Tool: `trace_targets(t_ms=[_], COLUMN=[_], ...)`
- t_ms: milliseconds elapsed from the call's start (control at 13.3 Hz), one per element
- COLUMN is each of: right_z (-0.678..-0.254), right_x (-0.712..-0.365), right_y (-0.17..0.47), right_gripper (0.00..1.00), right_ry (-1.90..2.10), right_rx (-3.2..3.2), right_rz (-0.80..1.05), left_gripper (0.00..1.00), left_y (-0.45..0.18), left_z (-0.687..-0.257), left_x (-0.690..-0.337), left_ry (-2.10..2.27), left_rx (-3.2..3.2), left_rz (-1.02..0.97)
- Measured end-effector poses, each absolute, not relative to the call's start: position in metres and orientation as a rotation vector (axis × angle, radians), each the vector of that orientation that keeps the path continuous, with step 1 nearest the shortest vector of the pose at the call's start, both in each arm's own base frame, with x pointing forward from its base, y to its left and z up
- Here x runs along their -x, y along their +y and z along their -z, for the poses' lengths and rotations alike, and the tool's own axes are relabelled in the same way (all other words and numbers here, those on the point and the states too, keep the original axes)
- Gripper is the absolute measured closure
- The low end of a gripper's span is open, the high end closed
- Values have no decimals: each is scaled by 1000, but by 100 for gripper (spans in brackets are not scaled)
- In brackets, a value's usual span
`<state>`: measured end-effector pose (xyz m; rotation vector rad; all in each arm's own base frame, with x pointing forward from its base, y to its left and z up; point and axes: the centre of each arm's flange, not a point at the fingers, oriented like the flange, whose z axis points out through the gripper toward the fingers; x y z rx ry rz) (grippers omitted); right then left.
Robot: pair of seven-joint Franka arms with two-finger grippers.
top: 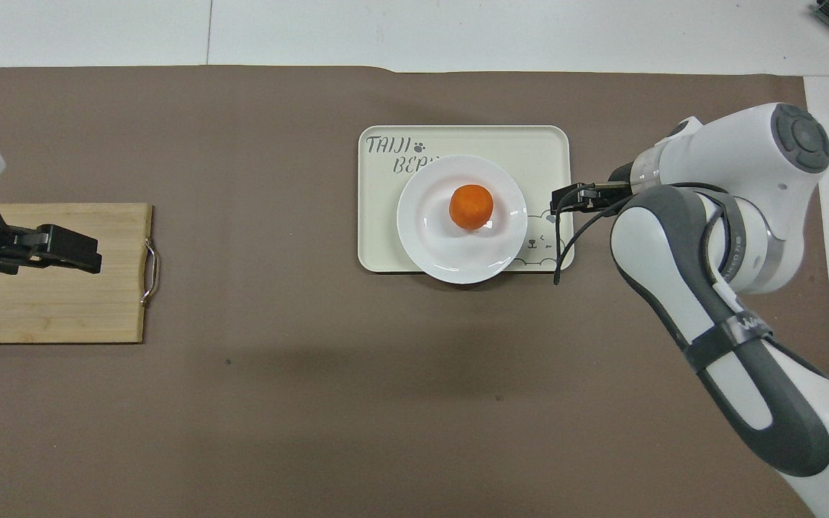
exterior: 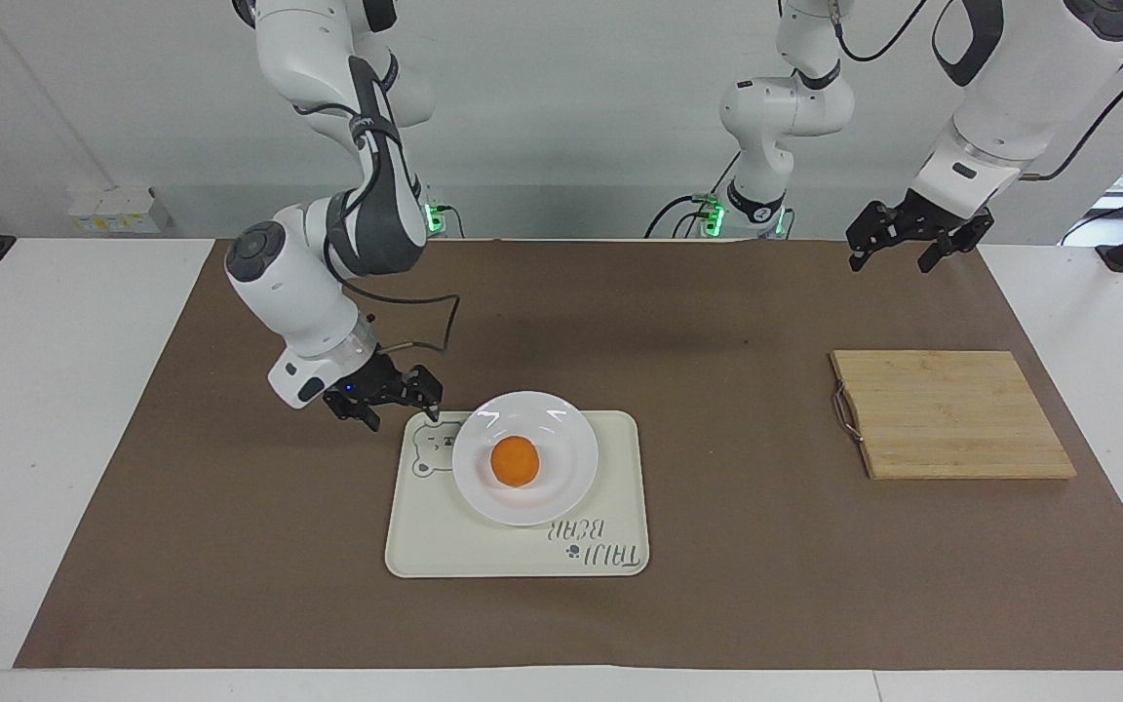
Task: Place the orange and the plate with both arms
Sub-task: 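Open the right gripper and withdraw it from the plate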
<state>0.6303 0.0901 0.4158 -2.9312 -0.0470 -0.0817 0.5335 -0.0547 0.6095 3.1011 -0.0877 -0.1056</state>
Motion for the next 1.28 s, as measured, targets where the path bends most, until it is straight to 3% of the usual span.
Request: trace_targets(t_ms=[601,826,1277], right_z=[-500,-533,-613], right_x=[-589,-576,-538], right_y=[24,-3,-4], right_gripper=[0,0,0], right_ry=[1,41,46], right_rx=[3049,3078,3121], right_rz=[5,61,72], left_gripper=[0,0,0], left_y=[-55,-55,-55], left_z=[-610,-610,-610], left_x=[-533,-533,-533], left_ry=[-88,-88,-88], left_rx=[-3101,-3101,-3101], left_rz=[106,106,106])
